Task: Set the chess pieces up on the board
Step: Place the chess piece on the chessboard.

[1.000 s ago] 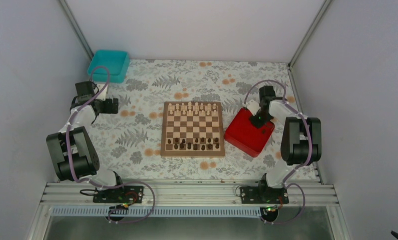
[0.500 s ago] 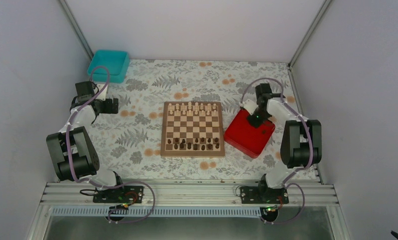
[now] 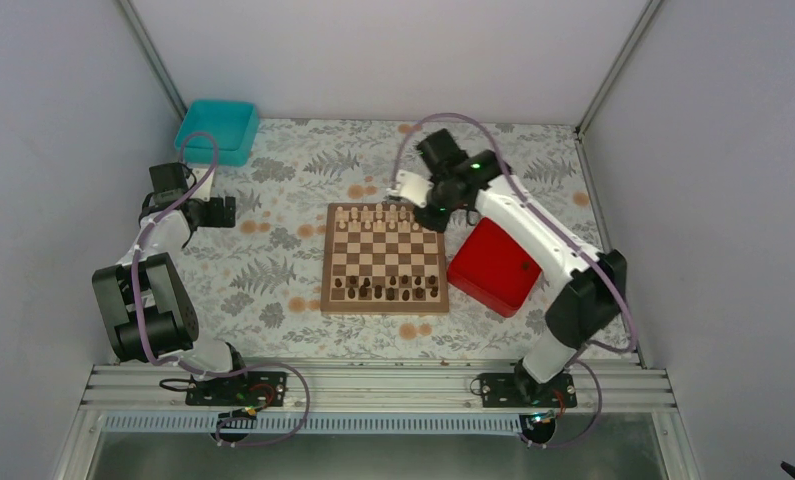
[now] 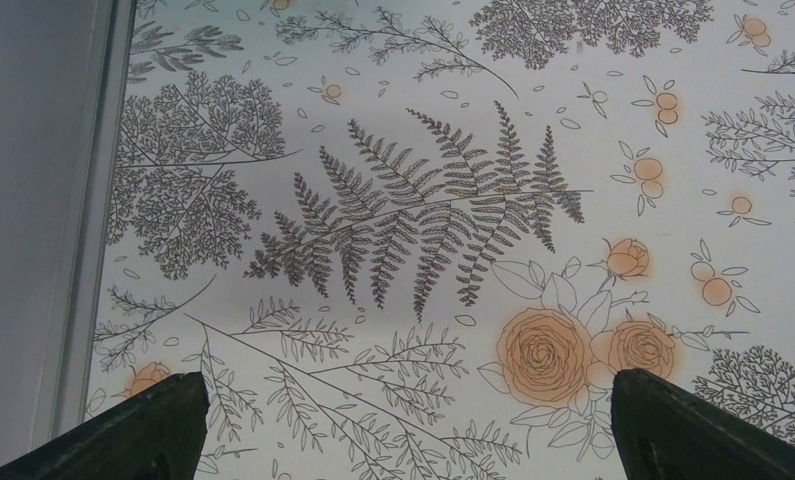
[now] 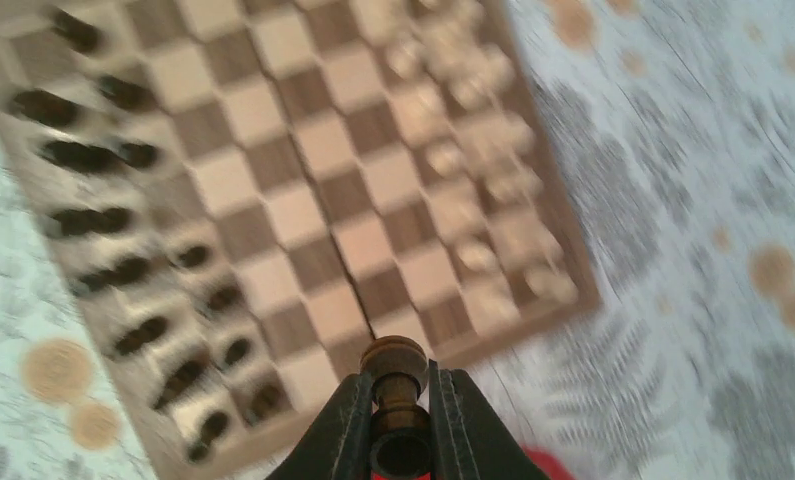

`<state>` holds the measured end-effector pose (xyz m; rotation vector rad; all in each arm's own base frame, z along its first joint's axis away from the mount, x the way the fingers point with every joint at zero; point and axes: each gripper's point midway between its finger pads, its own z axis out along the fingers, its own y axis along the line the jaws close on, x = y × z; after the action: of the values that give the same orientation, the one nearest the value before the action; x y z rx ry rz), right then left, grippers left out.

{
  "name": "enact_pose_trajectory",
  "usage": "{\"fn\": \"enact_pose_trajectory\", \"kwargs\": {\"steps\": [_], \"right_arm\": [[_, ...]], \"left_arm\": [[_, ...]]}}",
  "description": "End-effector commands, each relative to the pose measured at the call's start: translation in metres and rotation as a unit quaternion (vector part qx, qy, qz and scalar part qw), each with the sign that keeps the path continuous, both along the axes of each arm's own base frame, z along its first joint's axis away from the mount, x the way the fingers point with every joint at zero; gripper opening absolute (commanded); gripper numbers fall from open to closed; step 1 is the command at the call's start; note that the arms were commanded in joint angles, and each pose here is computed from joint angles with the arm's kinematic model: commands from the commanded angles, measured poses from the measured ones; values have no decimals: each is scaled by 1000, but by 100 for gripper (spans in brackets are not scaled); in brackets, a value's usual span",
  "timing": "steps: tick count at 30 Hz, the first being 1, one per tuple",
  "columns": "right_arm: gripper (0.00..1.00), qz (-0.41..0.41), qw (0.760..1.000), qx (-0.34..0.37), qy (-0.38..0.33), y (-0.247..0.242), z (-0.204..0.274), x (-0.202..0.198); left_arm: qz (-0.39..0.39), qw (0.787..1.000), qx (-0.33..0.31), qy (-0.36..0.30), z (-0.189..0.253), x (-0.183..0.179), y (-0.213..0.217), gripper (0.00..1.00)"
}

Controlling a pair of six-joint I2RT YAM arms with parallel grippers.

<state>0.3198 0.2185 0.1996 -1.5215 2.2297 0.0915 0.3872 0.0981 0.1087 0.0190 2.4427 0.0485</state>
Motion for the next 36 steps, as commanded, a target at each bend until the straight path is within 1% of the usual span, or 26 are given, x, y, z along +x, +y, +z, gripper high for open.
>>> {"fn": "enact_pose_trajectory", "kwargs": {"steps": [1, 6, 10, 14, 17, 22, 30, 36], "right_arm": [[6, 104, 993, 3, 59, 73, -11, -42], [7, 214, 975, -1, 63, 149, -16, -81], [7, 270, 959, -34, 75, 180, -46, -108], [8, 288, 952, -58, 87, 190, -73, -116], [8, 299, 947, -61, 97, 197, -88, -123], [8, 301, 946, -75, 97, 204, -109, -124], [8, 302, 943, -94, 106, 204, -131, -121], [8, 297, 944, -103, 100, 203, -138, -116]], "left_arm": [[2, 1000, -1, -9, 4, 1, 2, 100], [6, 1000, 4, -9, 6, 1, 3, 100], [10, 1000, 10, -12, 8, 0, 6, 100], [11, 1000, 11, -10, 7, -1, 7, 100], [11, 1000, 11, -9, 6, -1, 7, 100], [10, 1000, 10, -8, 4, -1, 7, 100], [7, 1000, 7, -11, 5, 0, 6, 100], [8, 1000, 7, -10, 4, -1, 6, 100]]}}
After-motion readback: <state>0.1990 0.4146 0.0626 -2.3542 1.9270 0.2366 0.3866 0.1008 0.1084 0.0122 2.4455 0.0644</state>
